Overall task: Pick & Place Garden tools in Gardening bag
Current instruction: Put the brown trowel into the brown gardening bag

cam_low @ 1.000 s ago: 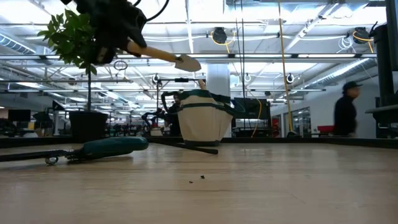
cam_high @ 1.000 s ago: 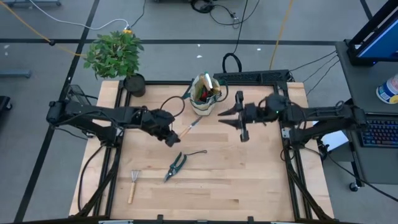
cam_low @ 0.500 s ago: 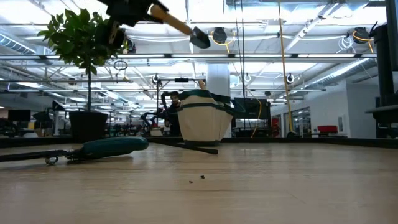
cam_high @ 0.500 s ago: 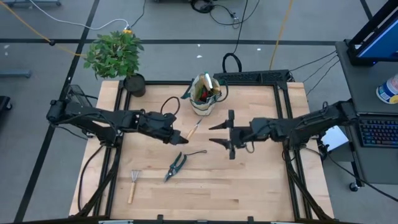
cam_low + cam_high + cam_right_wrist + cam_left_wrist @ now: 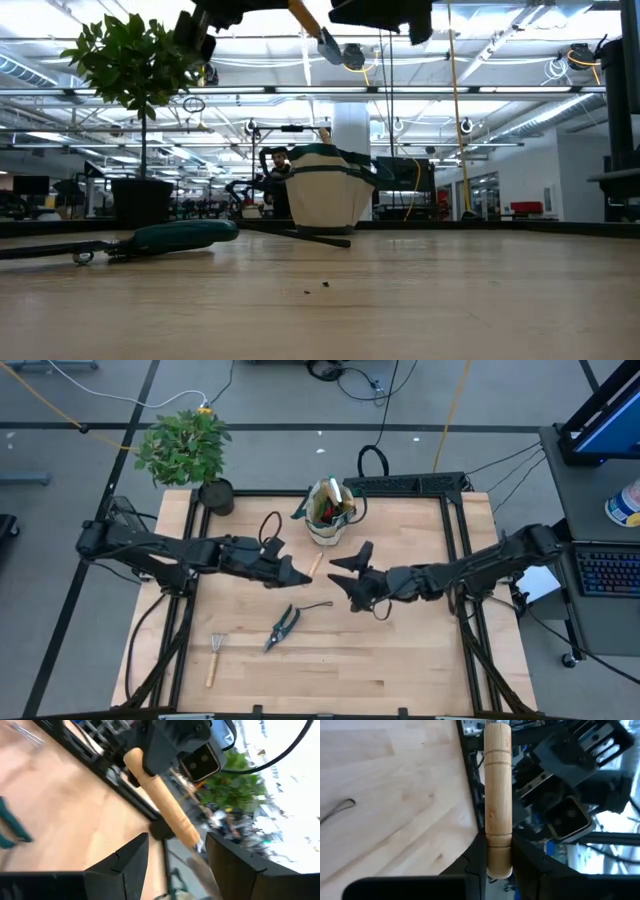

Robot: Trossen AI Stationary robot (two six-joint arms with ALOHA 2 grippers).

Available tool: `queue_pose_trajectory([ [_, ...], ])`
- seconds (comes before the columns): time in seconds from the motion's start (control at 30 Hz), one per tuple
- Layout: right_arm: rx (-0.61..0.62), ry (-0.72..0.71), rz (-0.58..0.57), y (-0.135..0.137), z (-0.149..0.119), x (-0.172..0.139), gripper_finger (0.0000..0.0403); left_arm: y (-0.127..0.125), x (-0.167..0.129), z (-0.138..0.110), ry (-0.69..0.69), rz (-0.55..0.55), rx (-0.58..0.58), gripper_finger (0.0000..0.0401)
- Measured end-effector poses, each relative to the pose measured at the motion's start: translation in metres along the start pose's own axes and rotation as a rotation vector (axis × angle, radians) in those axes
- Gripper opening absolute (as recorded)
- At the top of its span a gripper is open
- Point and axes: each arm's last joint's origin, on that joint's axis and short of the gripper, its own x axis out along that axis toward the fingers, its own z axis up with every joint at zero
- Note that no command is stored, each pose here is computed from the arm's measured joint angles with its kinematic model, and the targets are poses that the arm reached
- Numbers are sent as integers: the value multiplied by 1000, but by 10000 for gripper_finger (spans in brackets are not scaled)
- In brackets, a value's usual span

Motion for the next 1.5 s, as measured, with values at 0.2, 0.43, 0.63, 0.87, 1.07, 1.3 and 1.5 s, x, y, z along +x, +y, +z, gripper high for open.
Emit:
queue_pose_trajectory([
  [0.2, -59, 12, -48, 7, 1, 6, 192, 2, 11, 0, -1, -21, -61, 64],
  [0.43, -60, 7, -47, 10, 1, 7, 192, 5, 24, 0, -3, -37, -92, 64],
  [0.63, -61, 5, -46, 10, 1, 8, 192, 7, 36, 6, -25, -80, -118, 64],
  [0.87, -62, 29, -64, 10, 0, 8, 188, 11, 48, 12, -30, -122, -147, 64],
  [1.07, -50, 65, -95, 9, -1, 8, 147, 9, 48, 16, -53, -147, -152, 64],
  [1.3, -44, 68, -94, 9, -1, 8, 91, 9, 48, 18, -57, -157, -173, 64],
  [1.5, -42, 69, -96, 9, -1, 7, 83, 8, 48, 18, -57, -162, -171, 64],
])
